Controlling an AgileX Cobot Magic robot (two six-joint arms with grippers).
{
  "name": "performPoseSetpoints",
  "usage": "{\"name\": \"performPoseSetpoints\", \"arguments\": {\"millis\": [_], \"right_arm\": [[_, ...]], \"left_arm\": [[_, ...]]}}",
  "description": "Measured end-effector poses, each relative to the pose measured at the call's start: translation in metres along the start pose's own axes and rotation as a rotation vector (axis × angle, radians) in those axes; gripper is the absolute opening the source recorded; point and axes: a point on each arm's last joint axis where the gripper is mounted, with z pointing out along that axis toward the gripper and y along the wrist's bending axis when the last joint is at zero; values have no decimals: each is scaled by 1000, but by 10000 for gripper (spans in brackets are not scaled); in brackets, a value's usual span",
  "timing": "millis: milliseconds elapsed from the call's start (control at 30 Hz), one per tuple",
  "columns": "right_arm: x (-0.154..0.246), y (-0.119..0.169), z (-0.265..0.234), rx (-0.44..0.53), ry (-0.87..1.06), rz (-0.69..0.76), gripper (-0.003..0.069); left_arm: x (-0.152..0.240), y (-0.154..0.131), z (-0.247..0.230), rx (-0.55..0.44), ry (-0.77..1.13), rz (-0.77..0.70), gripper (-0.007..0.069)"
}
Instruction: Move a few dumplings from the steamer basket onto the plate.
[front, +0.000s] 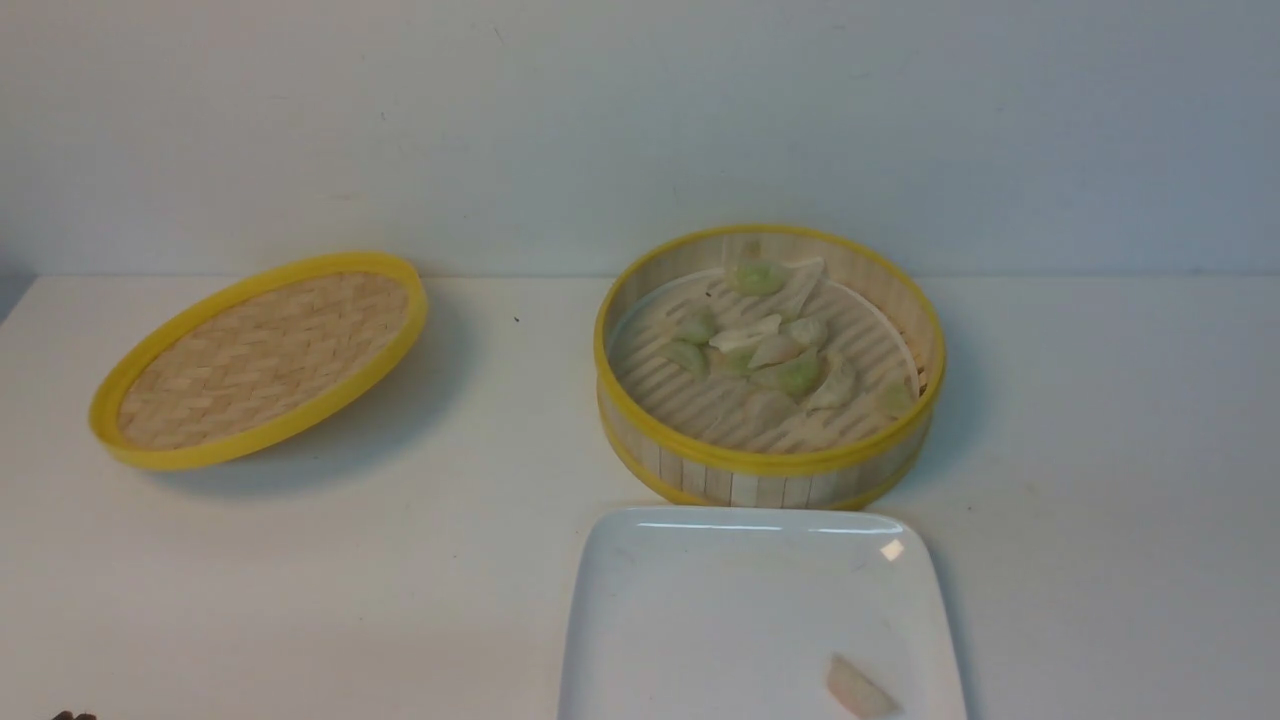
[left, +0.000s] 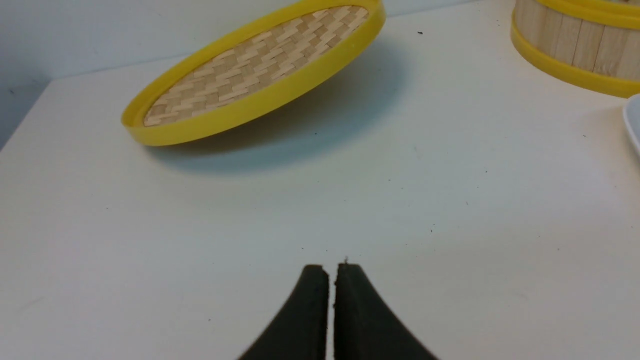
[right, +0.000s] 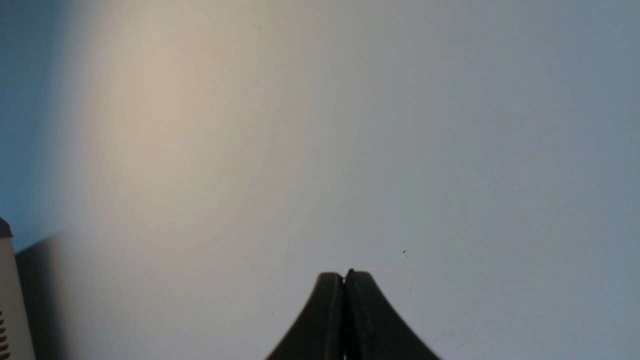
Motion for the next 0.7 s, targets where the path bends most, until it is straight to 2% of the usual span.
{"name": "performPoseSetpoints", "arguments": {"millis": [300,400,567,700], "right_arm": [[0,0,0,0,0,-15,-14],[1,0,0,0,15,-152,-14],[21,-7,-1,24,184,-381,-14],[55,-23,-8,134,408,-480,-14]], "left_arm": [[0,0,0,0,0,0,4],[0,0,0,0,0,0,4],[0,0,0,0,0,0,4],[0,0,0,0,0,0,4]]}}
